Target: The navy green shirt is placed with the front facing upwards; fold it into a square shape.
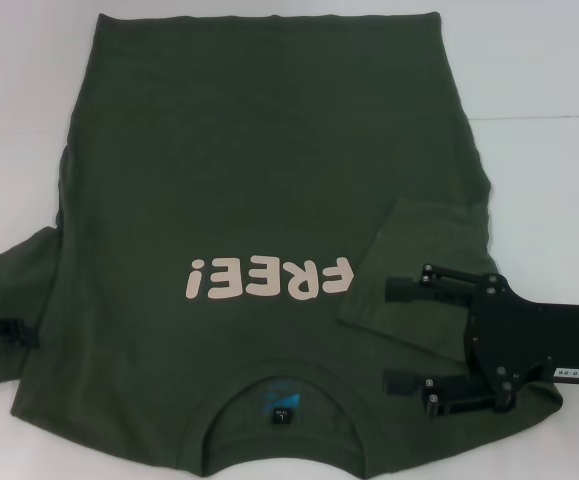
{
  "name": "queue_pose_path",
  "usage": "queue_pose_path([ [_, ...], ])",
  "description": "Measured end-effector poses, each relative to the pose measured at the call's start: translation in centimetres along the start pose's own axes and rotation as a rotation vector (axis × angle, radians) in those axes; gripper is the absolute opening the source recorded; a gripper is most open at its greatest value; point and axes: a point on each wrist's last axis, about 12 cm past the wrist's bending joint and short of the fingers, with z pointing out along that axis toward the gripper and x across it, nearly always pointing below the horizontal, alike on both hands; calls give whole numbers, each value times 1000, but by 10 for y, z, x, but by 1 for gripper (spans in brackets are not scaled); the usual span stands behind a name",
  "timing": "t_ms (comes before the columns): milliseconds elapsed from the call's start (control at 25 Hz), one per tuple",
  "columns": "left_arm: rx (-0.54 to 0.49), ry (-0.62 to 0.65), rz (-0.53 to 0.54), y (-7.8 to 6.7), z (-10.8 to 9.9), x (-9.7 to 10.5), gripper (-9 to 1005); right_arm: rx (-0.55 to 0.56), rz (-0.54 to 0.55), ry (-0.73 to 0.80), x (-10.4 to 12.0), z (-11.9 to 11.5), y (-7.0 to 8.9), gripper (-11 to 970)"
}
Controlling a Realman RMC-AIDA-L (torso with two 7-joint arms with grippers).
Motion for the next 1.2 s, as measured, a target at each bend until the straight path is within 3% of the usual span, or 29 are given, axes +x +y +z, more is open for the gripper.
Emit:
queue_pose_path([
  [120,-18,-2,-3,2,0,0,909,1,0,1,0,0,0,945],
  [360,-40,16,19,1,2,0,744,1,1,0,0,1,-1,945],
  [680,-41,32,37,-2,6,-1,510,2,1,-2,0,1,-1,944],
  [1080,-42,30,44,-3,6,-2,52,3,0,-5,-1,1,-1,944],
  [1200,-42,30,48,-3,6,-2,53,3,-1,-5,-1,1,-1,944],
])
